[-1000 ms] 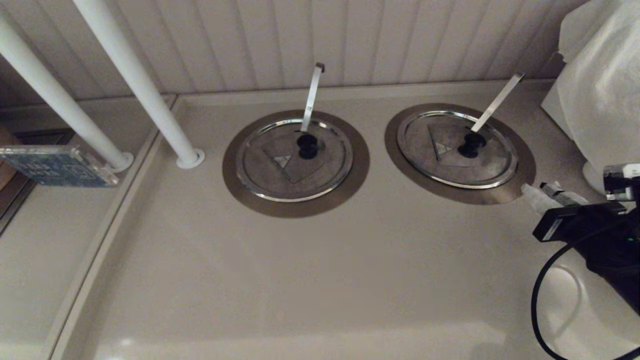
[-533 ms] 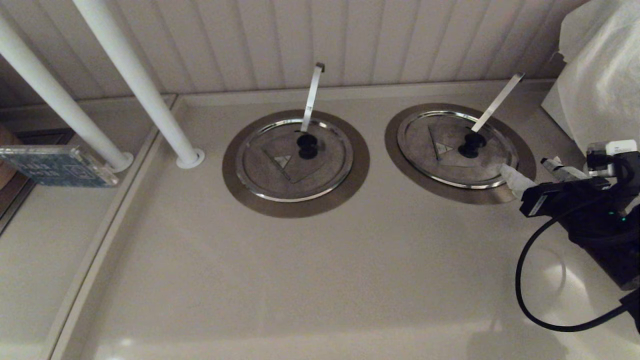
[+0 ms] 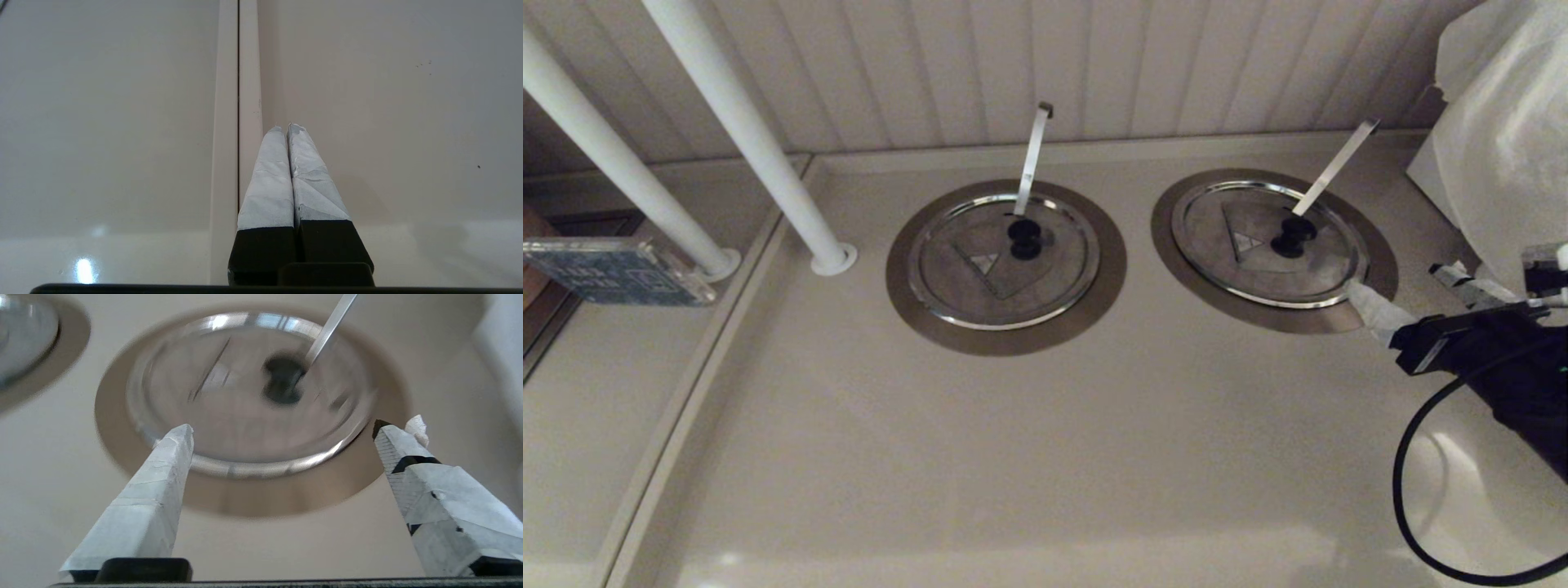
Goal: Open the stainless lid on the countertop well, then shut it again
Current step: Open the lid
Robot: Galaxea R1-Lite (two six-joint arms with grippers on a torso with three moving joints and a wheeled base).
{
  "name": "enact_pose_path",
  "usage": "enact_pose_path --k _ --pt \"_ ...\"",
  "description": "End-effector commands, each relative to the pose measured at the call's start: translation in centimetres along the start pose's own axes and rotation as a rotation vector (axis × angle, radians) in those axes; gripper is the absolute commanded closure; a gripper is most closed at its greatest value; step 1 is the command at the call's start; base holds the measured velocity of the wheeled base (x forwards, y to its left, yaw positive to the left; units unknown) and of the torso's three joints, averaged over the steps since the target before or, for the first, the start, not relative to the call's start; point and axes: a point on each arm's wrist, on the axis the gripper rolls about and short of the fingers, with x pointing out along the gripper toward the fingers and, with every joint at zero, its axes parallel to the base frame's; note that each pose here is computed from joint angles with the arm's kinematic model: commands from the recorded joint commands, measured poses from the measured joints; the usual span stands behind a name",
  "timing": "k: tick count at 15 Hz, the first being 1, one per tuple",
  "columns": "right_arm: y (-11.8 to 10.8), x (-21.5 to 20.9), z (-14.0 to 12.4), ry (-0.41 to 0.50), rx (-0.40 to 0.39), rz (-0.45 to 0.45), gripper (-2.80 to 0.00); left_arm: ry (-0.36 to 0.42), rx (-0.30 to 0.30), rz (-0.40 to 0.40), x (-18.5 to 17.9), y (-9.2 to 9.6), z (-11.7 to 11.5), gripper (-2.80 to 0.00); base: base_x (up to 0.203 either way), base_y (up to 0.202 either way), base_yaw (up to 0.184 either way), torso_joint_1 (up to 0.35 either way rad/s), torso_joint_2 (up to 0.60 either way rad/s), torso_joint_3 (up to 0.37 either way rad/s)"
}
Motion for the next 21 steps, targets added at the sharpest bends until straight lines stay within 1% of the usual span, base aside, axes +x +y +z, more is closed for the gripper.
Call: enact_pose_path --k 1,3,4,6,7,8,10,12,13,14,16,17,18,20,21 --pt "-0.5 -0.4 2.1 -0.058 -0.014 -0.021 -2.80 -0.002 0.001 0.000 0.0 0.0 0.0 0.00 0.000 0.000 0.000 0.000 0.00 0.000" --pt "-0.9 -1.5 3.7 -0.058 -0.023 -0.034 -2.80 -0.003 0.000 0.000 0.0 0.0 0.0 0.00 0.000 0.000 0.000 0.000 0.00 0.000" --pt "-1.1 -2.4 4.3 -0.032 -0.024 -0.043 -2.80 -0.002 -0.001 0.000 0.0 0.0 0.0 0.00 0.000 0.000 0.000 0.000 0.00 0.000" --pt "-1.3 -5.2 3.8 0.043 -0.026 -0.069 -2.80 -0.002 0.001 0.000 0.0 0.0 0.0 0.00 0.000 0.000 0.000 0.000 0.00 0.000" --pt "-1.1 -6.7 3.6 0.056 -0.034 -0.070 -2.80 -0.002 0.001 0.000 0.0 0.0 0.0 0.00 0.000 0.000 0.000 0.000 0.00 0.000" --pt "-0.7 -8.1 3.3 0.063 -0.037 -0.057 -2.80 -0.002 0.000 0.000 0.0 0.0 0.0 0.00 0.000 0.000 0.000 0.000 0.00 0.000" --pt "0.0 -10.4 3.2 0.049 -0.039 0.015 -2.80 -0.002 -0.001 0.000 0.0 0.0 0.0 0.00 0.000 0.000 0.000 0.000 0.00 0.000" --pt "0.1 -10.2 3.0 0.134 -0.013 0.051 -2.80 -0.002 0.001 0.000 0.0 0.0 0.0 0.00 0.000 0.000 0.000 0.000 0.00 0.000" --pt "0.1 -10.1 3.0 0.183 0.022 0.057 -2.80 -0.001 0.001 0.000 0.0 0.0 0.0 0.00 0.000 0.000 0.000 0.000 0.00 0.000" --pt "0.2 -10.3 3.2 0.197 0.068 0.064 -2.80 -0.002 0.000 0.000 0.0 0.0 0.0 0.00 0.000 0.000 0.000 0.000 0.00 0.000" --pt "0.1 -10.1 4.2 0.164 0.120 0.064 -2.80 -0.002 0.000 0.000 0.0 0.0 0.0 0.00 0.000 0.000 0.000 0.000 0.00 0.000" --pt "0.0 -9.9 4.7 0.149 0.163 0.075 -2.80 -0.001 0.000 0.000 0.0 0.0 0.0 0.00 0.000 0.000 0.000 0.000 0.00 0.000" --pt "0.0 -9.9 4.8 0.144 0.175 0.077 -2.80 -0.002 -0.001 0.000 0.0 0.0 0.0 0.00 0.000 0.000 0.000 0.000 0.00 0.000" --pt "0.1 -10.6 5.5 0.132 0.167 0.065 -2.80 0.000 0.000 0.000 0.0 0.0 0.0 0.00 0.000 0.000 0.000 0.000 0.00 0.000" --pt "0.1 -10.7 5.8 0.162 0.156 0.068 -2.80 -0.002 0.001 0.000 0.0 0.0 0.0 0.00 0.000 0.000 0.000 0.000 0.00 0.000"
